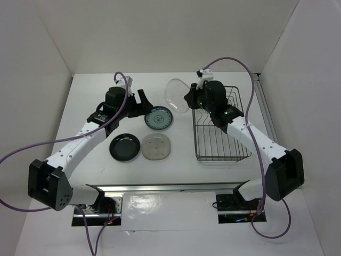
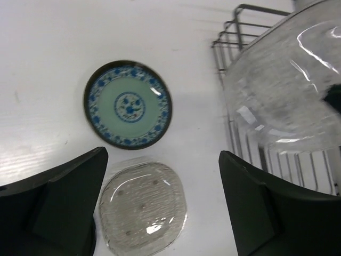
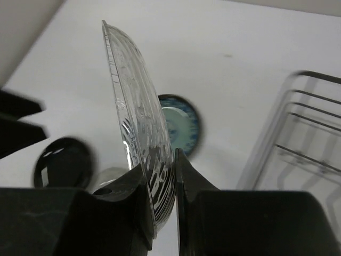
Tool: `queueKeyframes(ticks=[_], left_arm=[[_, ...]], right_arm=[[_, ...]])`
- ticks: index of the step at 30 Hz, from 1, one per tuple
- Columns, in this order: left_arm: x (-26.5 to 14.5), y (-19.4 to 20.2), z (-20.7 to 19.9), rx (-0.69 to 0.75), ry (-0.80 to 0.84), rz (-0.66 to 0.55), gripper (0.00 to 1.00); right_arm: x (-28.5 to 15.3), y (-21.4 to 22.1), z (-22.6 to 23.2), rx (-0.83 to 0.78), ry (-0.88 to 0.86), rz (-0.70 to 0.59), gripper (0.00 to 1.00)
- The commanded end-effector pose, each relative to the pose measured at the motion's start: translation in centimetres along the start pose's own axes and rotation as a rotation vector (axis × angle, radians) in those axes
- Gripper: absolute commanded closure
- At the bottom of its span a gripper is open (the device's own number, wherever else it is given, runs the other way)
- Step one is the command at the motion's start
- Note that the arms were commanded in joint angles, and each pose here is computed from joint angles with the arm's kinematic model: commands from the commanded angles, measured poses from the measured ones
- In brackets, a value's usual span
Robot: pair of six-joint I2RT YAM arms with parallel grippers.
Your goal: Load the plates into the dish rack
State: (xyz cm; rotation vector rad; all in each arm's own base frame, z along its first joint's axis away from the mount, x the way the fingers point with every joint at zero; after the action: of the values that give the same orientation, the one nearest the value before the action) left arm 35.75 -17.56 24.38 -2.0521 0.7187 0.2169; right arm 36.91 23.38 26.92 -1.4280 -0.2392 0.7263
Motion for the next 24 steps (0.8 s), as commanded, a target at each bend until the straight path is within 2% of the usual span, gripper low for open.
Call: queueKeyframes(ticks=[1, 3, 8, 11, 21, 24], left_arm=[[-0.2, -1.7, 1.1, -0.061, -0.117, -0.06, 0.01], [-0.3, -1.7, 1.8, -0.065, -0.141, -0.06, 0.01], [0.5, -1.0, 1.9, -0.067, -0.141, -0.021, 0.01], [1.0, -0.4, 1.9, -0.078, -0.137, 0.014, 0.01], [1.0, -0.3, 2.4, -0.083, -0.149, 0.017, 0.01], [1.0, -0.3, 2.4, -0.083, -0.149, 0.017, 0.01]], right_arm=[[-4.2, -3.7, -7.1, 0.019, 0.505, -0.087, 1.0], [-6.2, -2.2, -10.9, 0.028, 0.707, -0.015, 1.0], [-8.3, -1.4, -13.5, 0.07, 0.9, 0.003, 1.0], [-8.2, 0.4, -14.5, 0.059, 0.975, 0.072, 1.0], [-6.2, 3.8, -15.9, 0.089, 0.926, 0.172, 1.0], [-6.0, 3.8, -16.1, 0.099, 0.917, 0.162, 1.0]])
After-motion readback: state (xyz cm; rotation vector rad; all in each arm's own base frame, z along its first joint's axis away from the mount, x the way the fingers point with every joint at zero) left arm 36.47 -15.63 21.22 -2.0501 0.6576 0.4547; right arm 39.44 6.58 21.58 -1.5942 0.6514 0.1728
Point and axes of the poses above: each gripper's point midway between its finger pads, its own x axis out along the fingers, its own z axis along the line the jaws close on, y = z × x, the point moved 2 cm from there along -x, back along the fingers, and after that the axes turned 7 degrees about -x, right-handed, at the moved point
